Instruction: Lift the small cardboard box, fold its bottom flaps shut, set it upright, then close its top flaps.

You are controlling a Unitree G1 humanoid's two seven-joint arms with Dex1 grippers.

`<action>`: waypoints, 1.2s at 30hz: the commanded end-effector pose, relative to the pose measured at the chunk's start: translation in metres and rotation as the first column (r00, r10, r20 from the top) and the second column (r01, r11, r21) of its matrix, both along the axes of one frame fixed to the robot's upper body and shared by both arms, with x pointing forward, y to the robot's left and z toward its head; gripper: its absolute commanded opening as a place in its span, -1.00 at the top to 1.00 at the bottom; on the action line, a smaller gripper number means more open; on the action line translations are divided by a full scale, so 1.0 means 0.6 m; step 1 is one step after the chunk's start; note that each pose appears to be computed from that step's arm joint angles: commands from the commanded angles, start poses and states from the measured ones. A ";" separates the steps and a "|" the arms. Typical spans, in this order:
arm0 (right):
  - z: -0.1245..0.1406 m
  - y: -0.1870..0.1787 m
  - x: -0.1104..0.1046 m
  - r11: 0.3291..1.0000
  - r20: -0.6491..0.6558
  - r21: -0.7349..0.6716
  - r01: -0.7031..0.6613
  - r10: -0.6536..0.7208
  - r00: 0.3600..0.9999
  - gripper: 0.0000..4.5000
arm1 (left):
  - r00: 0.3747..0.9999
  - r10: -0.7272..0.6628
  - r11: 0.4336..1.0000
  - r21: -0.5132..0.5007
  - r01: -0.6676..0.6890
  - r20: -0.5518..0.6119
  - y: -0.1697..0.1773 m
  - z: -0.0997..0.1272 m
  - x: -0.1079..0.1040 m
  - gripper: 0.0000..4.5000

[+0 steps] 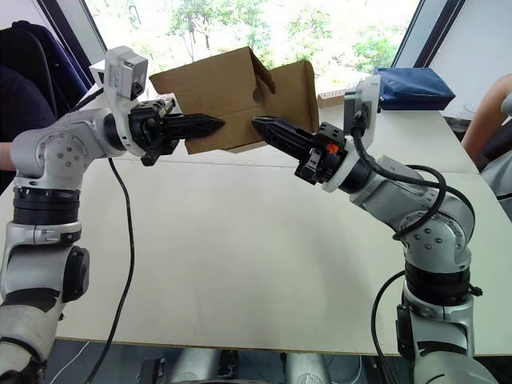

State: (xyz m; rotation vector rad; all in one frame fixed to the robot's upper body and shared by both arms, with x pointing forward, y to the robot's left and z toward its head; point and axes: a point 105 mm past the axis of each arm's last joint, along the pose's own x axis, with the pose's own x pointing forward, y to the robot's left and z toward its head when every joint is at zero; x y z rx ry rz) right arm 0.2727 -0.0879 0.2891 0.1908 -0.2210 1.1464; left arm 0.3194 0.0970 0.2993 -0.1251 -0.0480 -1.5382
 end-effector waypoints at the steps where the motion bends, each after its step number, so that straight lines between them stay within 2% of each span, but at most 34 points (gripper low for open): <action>1: 0.016 -0.014 -0.022 1.000 0.062 -0.023 0.007 -0.006 0.998 0.98 | 0.998 0.008 1.000 -0.010 -0.007 0.059 0.007 0.021 -0.006 1.00; 7: 0.067 -0.069 -0.011 0.992 0.110 0.066 0.111 -0.118 0.987 0.98 | 0.998 -0.019 1.000 0.013 0.018 0.058 0.007 0.017 -0.016 1.00; 11: 0.087 -0.075 0.007 0.984 0.144 0.088 0.157 -0.168 0.975 0.98 | 0.997 -0.064 0.996 0.070 0.060 0.053 0.005 0.005 -0.029 1.00; 18: 0.066 -0.044 0.010 0.994 0.150 0.009 0.109 -0.109 0.983 0.98 | 0.991 -0.122 0.976 0.189 0.109 0.062 0.009 -0.014 -0.043 1.00; 23: 0.043 -0.026 0.004 0.996 0.137 -0.045 0.072 -0.065 0.988 0.98 | 0.986 -0.147 0.966 0.224 0.126 0.076 0.010 -0.011 -0.043 1.00; 29: 0.016 -0.006 -0.007 0.995 0.114 -0.089 0.035 -0.025 0.993 0.98 | 0.983 -0.159 0.965 0.225 0.134 0.095 0.005 -0.002 -0.038 1.00; 36: 0.012 0.000 -0.010 0.996 0.106 -0.081 0.024 -0.015 0.994 0.98 | 0.979 -0.177 0.962 0.228 0.150 0.099 0.003 -0.002 -0.040 1.00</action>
